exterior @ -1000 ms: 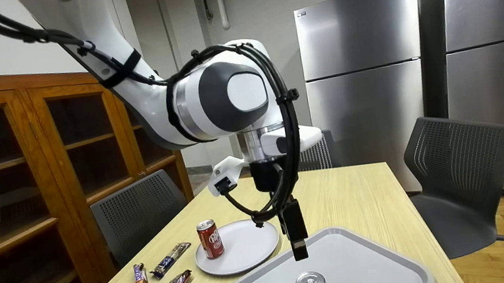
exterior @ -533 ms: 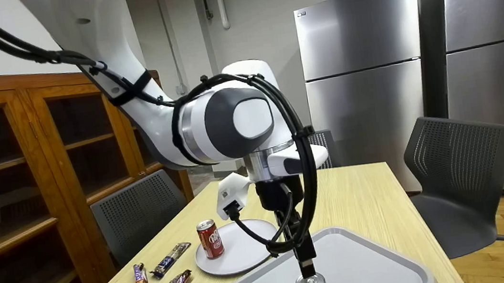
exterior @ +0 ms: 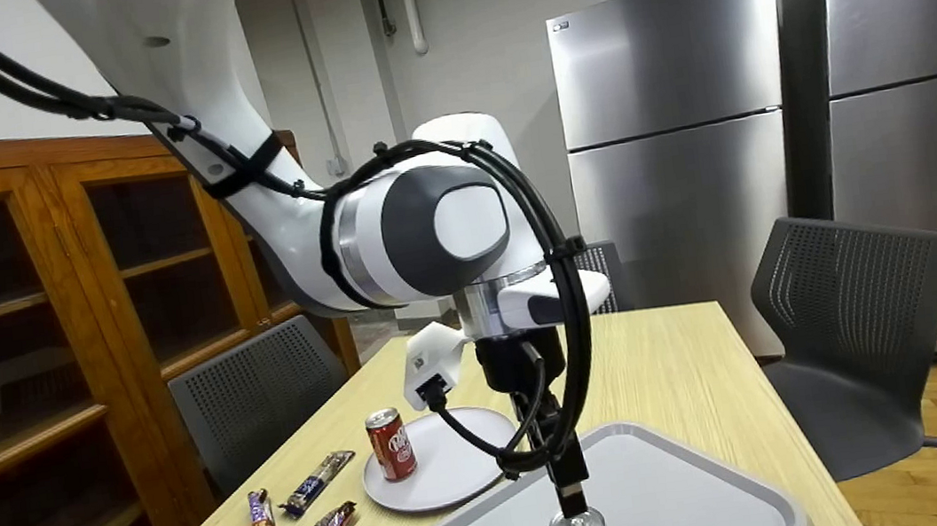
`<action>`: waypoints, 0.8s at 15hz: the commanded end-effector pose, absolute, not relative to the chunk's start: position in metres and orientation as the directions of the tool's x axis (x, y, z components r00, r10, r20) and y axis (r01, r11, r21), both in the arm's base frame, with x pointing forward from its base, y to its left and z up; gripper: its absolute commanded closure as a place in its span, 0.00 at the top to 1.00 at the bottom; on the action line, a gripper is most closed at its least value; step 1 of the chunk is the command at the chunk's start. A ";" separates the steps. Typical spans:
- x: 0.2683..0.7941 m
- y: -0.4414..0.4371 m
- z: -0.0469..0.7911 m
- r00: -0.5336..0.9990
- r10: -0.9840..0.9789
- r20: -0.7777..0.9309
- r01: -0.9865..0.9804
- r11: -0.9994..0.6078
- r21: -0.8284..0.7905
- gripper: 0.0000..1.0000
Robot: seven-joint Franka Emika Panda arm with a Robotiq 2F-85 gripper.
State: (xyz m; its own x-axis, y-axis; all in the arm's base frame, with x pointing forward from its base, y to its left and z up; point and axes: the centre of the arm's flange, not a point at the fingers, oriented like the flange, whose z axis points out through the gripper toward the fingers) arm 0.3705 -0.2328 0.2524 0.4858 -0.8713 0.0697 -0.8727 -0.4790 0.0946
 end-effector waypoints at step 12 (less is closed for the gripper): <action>0.371 -0.235 0.216 0.561 -0.826 0.057 -0.827 -0.557 0.078 1.00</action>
